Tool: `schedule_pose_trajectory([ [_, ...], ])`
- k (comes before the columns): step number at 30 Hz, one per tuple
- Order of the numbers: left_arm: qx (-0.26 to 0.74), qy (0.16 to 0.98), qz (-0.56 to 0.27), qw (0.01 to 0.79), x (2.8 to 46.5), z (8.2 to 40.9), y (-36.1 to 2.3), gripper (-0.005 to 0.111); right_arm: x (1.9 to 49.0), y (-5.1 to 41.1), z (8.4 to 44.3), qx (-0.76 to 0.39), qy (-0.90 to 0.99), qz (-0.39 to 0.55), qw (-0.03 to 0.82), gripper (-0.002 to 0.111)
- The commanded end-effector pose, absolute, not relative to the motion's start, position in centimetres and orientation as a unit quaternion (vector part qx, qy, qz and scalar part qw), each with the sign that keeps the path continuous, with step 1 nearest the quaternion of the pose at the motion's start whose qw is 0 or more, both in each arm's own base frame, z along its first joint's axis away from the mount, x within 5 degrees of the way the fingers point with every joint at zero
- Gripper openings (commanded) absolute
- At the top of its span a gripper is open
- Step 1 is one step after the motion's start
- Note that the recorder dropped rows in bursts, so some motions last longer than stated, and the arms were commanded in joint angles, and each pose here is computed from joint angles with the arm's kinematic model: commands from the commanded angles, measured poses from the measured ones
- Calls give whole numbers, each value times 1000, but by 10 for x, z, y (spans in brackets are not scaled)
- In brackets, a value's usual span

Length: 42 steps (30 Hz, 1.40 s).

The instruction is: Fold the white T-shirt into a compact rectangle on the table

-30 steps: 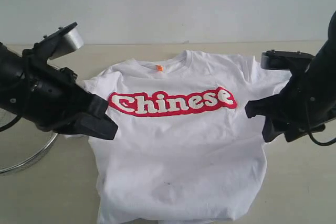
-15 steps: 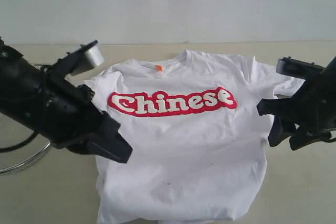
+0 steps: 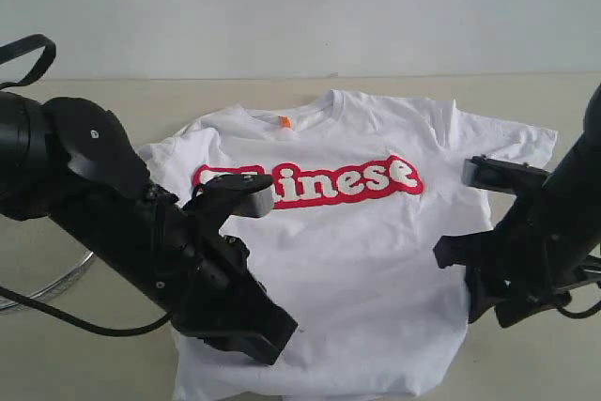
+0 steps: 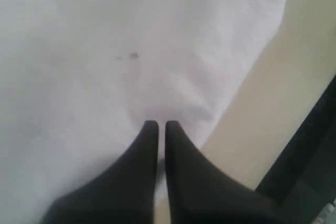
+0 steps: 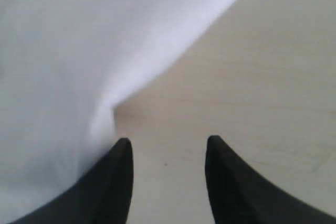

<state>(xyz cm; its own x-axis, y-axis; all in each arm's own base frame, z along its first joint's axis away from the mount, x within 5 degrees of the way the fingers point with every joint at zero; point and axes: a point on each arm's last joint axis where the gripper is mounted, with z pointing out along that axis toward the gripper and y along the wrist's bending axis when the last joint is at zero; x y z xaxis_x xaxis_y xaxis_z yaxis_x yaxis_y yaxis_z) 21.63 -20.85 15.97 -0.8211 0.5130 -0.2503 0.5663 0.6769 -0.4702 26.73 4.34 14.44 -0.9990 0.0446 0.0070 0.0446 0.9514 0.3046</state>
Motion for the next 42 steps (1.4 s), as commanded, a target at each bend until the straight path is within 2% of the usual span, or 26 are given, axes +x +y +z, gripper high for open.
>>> schedule_pose_trajectory([
  [1, 305, 916, -255, 62, 219, 159, -208, 5, 276, 66, 154, -1, 983, 183, 31, 39],
  [5, 307, 919, -241, 62, 219, 158, -206, 5, 298, 79, 178, 6, 967, 241, 81, 39],
  [7, 310, 917, -244, 61, 219, 161, -206, 5, 308, 85, 182, 8, 964, 242, 111, 39],
  [12, 332, 897, -284, 74, 220, 207, -215, 5, 319, 93, 156, 21, 963, 253, 92, 39],
  [16, 336, 880, -319, 102, 218, 244, -218, 5, 321, 94, 153, 34, 960, 261, 91, 39],
  [20, 343, 854, -376, 108, 211, 261, -233, 5, 326, 101, 156, 51, 944, 307, 108, 29],
  [22, 355, 847, -382, 103, 203, 257, -245, 5, 328, 103, 157, 55, 938, 322, 118, 20],
  [25, 373, 844, -376, 83, 192, 243, -263, 5, 331, 105, 156, 63, 932, 334, 124, 14],
  [35, 344, 865, -361, 57, 191, 192, -296, 5, 327, 112, 162, 29, 916, 383, 113, 15],
  [42, 341, 872, -347, 61, 195, 179, -299, 5, 328, 69, 191, 53, 917, 363, 154, 15],
])
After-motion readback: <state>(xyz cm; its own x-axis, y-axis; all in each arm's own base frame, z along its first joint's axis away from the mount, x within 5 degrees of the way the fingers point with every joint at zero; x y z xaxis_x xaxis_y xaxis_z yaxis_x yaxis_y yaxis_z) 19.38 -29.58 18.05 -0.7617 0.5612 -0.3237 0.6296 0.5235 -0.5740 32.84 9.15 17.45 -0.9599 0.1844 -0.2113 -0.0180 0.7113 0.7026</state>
